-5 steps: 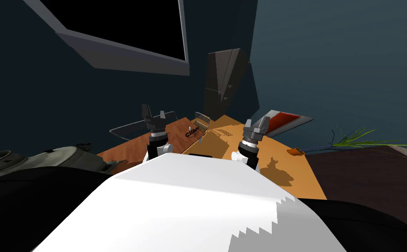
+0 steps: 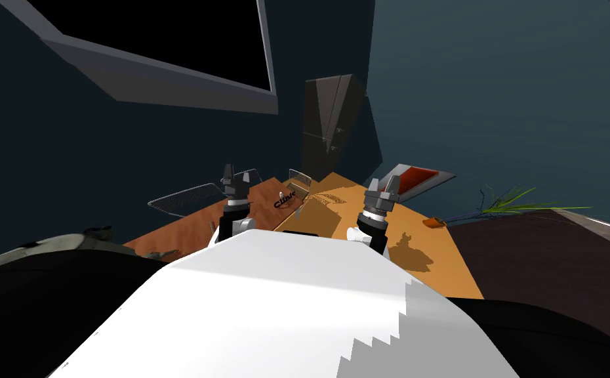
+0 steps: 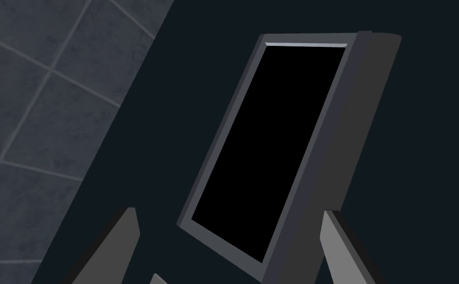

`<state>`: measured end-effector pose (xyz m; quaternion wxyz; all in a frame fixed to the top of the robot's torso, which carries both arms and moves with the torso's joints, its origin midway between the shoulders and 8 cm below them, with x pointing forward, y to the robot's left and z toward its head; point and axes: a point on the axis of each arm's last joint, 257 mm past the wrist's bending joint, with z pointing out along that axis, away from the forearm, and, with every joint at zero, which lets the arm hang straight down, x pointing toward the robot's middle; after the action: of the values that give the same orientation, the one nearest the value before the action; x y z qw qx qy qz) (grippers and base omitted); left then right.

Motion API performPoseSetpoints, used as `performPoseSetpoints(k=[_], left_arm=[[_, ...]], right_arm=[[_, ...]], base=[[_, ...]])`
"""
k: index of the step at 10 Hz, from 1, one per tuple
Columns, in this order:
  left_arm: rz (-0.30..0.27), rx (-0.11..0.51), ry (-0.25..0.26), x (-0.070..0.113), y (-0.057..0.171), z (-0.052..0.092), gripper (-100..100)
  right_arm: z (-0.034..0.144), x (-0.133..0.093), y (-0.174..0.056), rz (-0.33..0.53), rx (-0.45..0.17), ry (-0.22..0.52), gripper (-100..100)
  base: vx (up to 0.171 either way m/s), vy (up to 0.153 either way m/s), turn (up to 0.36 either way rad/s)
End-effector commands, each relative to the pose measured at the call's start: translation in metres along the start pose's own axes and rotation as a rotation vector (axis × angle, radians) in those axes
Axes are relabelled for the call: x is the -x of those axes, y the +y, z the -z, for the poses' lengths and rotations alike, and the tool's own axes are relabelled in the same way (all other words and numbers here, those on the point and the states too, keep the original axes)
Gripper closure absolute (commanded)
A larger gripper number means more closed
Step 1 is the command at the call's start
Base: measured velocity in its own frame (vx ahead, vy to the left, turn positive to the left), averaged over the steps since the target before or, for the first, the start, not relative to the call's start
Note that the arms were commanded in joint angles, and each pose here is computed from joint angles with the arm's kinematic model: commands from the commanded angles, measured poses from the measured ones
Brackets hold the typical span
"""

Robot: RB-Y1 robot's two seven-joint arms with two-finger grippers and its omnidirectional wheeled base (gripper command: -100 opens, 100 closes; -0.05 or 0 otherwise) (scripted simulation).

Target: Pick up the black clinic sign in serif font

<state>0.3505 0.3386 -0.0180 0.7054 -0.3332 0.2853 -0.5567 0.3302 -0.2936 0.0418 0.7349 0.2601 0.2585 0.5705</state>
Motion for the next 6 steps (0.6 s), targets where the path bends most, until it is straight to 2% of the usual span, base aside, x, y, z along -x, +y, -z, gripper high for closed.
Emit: performPoseSetpoints(k=[1, 4, 5, 6], left_arm=[[0.02, 0.081, -0.006, 0.006, 0.028, 0.007, -100], [0.068, 0.245, -0.045, 0.03, 0.082, 0.029, -100], [0.069, 0.252, -0.045, 0.03, 0.084, 0.029, -100], [0.088, 0.314, -0.064, 0.039, 0.104, 0.04, -100]], right_arm=[[0.0, 0.0, 0.0, 0.0, 0.0, 0.0, 0], [0.0, 0.0, 0.0, 0.0, 0.0, 0.0, 0], [0.0, 0.0, 0.0, 0.0, 0.0, 0.0, 0], [0.0, 0.0, 0.0, 0.0, 0.0, 0.0, 0]], base=[[0.069, -0.037, -0.121], [0.086, -0.034, -0.146], [0.076, -0.027, -0.036], [0.076, -0.034, -0.118]])
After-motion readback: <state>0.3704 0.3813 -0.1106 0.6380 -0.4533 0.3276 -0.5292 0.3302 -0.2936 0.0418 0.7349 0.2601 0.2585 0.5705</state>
